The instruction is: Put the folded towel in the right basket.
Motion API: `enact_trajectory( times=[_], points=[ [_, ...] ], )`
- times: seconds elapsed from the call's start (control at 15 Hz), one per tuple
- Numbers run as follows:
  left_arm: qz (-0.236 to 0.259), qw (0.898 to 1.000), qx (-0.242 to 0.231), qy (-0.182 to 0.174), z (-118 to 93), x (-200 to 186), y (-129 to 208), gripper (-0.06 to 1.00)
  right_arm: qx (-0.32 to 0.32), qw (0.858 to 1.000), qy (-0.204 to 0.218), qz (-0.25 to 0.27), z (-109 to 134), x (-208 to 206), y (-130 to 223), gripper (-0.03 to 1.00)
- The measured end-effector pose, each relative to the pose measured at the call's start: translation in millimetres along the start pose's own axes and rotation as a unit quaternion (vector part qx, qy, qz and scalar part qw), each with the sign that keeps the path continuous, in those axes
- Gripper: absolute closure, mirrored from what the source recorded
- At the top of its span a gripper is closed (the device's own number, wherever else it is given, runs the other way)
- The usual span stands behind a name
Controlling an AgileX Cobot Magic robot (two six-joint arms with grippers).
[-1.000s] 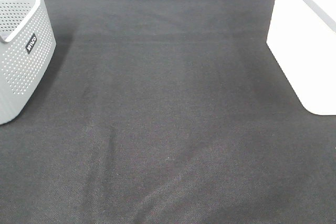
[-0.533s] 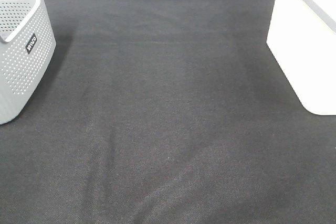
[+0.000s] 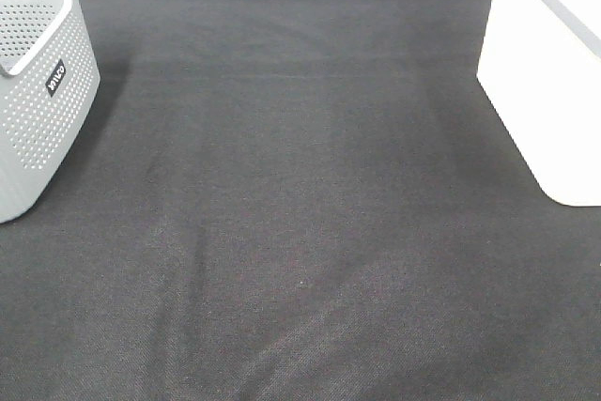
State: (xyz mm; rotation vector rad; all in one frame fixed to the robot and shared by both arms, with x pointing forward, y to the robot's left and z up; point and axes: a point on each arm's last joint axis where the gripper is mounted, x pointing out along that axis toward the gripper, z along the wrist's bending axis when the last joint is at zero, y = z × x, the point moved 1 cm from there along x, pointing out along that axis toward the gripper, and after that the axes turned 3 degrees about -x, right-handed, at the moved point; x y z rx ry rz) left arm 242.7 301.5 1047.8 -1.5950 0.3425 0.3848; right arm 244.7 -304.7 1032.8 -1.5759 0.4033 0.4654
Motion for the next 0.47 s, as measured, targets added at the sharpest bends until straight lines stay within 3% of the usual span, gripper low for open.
enact_trajectory(
  times=[0.47],
  points=[
    [0.0, 1.0, 0.0, 0.0, 0.0, 0.0, 0.0, -0.04, 0.0, 1.0, 0.0, 0.0, 0.0, 0.0, 0.0, 0.03]
  ],
)
